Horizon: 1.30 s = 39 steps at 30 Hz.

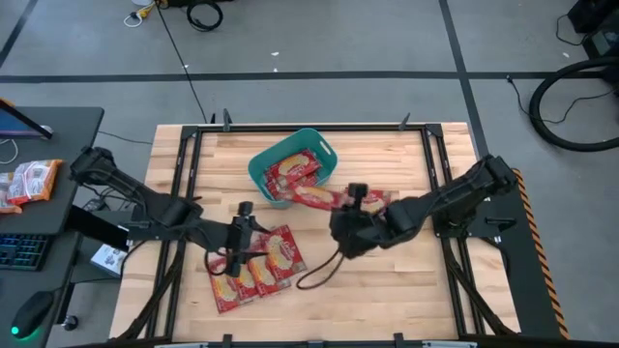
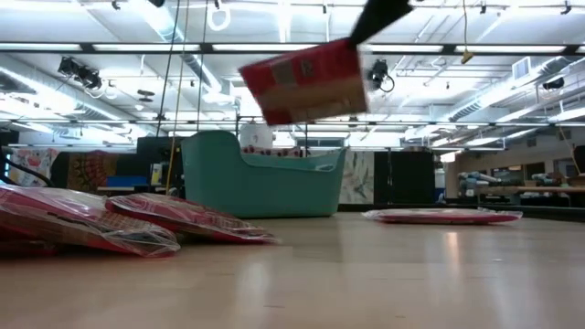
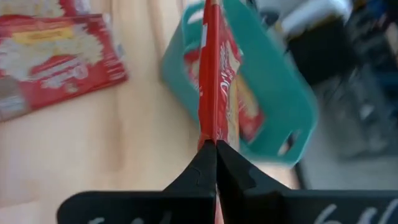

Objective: Sort popcorn bags into baskets
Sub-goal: Put the red popcorn bag into the green bin

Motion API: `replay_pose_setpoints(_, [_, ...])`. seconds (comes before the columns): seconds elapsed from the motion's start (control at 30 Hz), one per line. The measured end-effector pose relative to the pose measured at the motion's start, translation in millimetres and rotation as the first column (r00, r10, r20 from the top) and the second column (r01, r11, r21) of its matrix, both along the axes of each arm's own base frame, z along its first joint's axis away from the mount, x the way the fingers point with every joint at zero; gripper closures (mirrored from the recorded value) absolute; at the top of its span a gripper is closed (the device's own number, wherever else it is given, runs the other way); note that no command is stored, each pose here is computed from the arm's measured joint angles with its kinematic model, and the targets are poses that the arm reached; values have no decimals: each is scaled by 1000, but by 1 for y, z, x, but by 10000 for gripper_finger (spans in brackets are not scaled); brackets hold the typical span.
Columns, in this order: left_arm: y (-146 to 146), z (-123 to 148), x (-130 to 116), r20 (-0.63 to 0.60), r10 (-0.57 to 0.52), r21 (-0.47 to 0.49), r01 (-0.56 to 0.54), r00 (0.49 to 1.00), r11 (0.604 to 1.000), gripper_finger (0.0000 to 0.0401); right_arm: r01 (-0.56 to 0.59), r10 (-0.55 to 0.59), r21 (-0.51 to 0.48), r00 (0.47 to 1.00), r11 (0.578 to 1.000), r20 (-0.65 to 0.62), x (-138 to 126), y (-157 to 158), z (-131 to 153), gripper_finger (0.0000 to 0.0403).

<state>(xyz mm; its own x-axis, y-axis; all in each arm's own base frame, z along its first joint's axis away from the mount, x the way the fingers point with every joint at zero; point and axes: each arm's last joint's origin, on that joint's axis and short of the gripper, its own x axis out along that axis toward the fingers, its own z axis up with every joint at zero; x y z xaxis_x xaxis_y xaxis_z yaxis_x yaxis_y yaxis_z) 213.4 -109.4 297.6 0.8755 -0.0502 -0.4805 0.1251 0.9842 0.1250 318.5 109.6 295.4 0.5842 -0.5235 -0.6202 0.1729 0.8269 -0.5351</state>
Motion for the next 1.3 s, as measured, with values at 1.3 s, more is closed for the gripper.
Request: replay_pose_setpoints(1.3, [-9,10,-15,37,-62,-27,63,997,998,158,-147,69,-364,973,920,-218,35,-211,-60,288])
